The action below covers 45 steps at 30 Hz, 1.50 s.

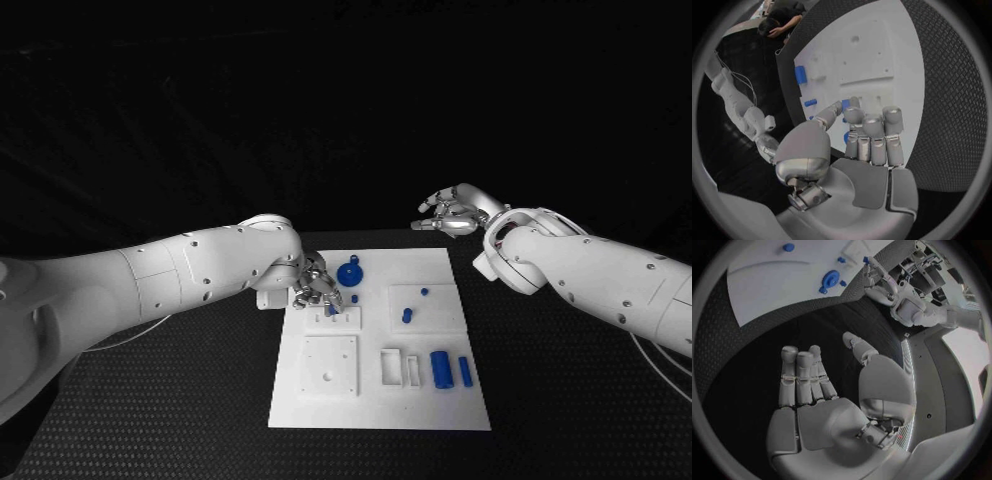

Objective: Assemble the parts on the task board

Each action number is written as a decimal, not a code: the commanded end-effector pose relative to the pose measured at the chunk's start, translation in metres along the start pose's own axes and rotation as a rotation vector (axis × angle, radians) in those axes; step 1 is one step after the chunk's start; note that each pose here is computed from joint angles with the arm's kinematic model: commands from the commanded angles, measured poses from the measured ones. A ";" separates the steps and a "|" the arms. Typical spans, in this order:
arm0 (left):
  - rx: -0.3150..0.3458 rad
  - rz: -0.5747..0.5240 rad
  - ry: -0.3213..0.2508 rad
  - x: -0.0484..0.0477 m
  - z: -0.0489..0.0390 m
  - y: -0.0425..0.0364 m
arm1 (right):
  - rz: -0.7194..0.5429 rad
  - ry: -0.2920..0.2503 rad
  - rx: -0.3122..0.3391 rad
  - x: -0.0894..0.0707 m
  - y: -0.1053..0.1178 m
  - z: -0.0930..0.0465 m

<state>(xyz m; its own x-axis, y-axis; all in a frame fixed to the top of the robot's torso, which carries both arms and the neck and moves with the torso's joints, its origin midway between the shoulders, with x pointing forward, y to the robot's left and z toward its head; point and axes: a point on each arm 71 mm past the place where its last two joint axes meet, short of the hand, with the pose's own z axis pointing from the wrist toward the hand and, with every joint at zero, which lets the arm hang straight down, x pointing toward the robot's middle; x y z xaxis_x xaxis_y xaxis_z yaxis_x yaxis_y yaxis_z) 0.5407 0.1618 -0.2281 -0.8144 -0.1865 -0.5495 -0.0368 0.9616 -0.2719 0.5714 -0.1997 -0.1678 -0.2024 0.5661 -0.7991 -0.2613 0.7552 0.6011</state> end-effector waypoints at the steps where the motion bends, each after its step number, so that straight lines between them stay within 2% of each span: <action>1: -0.021 0.056 0.021 0.0008 0.0013 -0.0036 | 0.000 0.011 -0.005 0.001 0.001 0.000; 12: -0.044 0.120 0.009 -0.0006 0.0047 -0.0091 | 0.001 0.014 -0.008 0.002 0.002 0.001; 19: -0.062 0.150 0.048 0.0004 0.0056 -0.0077 | 0.001 0.016 -0.009 0.003 0.003 0.001; 23: -0.067 0.165 0.045 -0.0001 0.0063 -0.0091 | 0.002 0.017 -0.010 0.003 0.003 0.001; 30: -0.074 0.169 0.061 -0.0005 0.0088 -0.0095 | 0.002 0.018 -0.011 0.004 0.004 0.001; 45: -0.078 0.158 0.040 -0.0005 0.0126 -0.0116 | 0.003 0.020 -0.014 0.004 0.005 0.002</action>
<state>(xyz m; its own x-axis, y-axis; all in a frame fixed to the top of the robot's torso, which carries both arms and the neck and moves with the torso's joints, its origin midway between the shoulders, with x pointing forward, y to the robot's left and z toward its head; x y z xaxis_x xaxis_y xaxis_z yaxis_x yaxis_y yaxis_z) 0.5496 0.1513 -0.2338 -0.8335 -0.0362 -0.5513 0.0408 0.9911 -0.1268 0.5710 -0.1945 -0.1680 -0.2118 0.5649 -0.7975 -0.2679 0.7512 0.6033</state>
